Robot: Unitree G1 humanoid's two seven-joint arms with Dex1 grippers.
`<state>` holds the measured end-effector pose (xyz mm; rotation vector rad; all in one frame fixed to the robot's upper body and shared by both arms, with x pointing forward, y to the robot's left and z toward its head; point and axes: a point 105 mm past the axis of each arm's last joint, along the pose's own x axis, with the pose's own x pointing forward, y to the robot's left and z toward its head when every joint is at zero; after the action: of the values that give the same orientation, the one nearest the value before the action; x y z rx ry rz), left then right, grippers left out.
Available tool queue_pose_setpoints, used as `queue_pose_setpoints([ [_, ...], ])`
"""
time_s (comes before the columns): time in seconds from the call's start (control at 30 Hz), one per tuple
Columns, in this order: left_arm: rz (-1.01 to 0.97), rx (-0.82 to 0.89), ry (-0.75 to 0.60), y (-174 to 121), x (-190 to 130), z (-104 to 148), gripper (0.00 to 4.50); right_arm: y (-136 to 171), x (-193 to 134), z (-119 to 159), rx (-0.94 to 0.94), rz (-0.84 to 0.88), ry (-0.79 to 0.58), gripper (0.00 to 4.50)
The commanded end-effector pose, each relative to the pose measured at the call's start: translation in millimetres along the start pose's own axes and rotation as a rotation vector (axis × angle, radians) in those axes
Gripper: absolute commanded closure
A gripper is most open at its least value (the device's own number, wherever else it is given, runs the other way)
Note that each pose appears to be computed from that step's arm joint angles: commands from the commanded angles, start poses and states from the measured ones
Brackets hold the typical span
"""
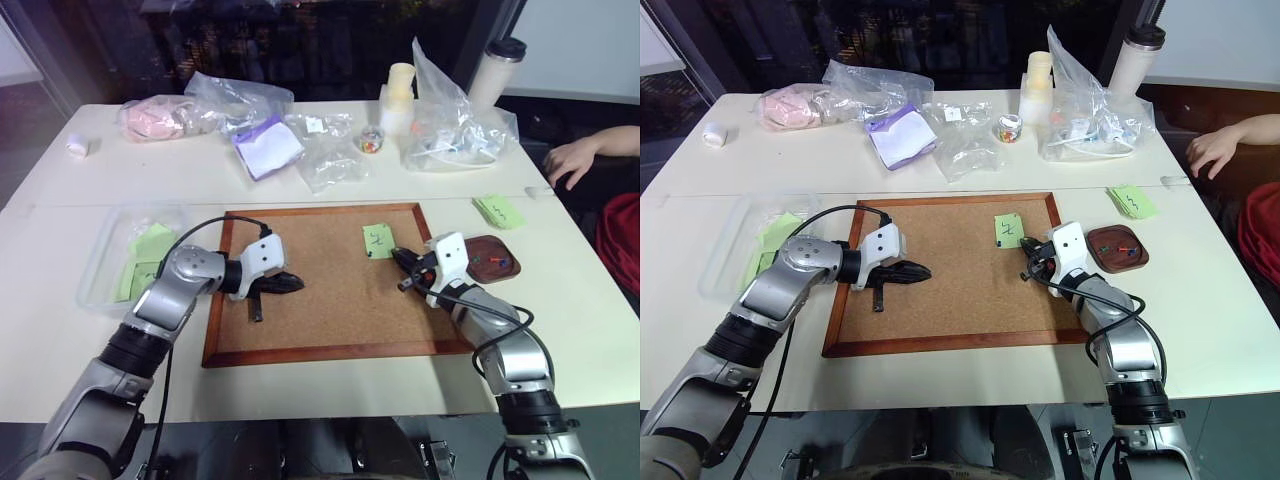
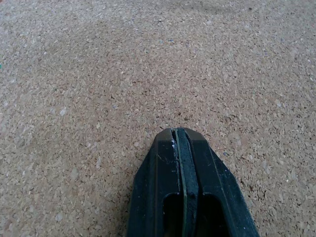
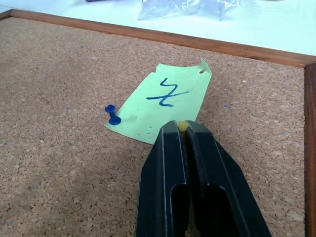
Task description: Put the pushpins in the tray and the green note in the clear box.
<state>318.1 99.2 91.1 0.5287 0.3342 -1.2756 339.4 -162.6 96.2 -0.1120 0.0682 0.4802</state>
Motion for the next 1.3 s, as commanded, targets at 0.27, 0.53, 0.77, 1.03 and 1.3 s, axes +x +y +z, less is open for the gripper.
queue_pose_setpoints([
  [0.27, -0.035, -0.078, 0.137, -11.1, 5.1, -39.3, 4.5, -30.4, -13.3, 29.6, -0.063, -0.142, -0.112, 4.45],
  [0.53, -0.033, -0.071, 0.123, -8.1, 5.3, -35.1, 4.5, -79.2, -44.8, 34.6, -0.08, -0.354, -0.085, 4.45],
  [0.77, -0.039, -0.062, 0.119, -7.7, 6.1, -33.4, 4.5, -113.6, -83.9, 11.1, -0.097, -0.479, 0.051, 4.45],
  [1.03, -0.042, -0.057, 0.121, -7.1, 7.0, -33.4, 4.5, -112.8, -84.8, -5.1, -0.045, -0.455, 0.101, 4.45],
  [1.3, -0.043, -0.057, 0.12, -7.2, 7.6, -33.5, 4.5, -118.6, -85.3, -8.3, -0.033, -0.463, 0.111, 2.15],
])
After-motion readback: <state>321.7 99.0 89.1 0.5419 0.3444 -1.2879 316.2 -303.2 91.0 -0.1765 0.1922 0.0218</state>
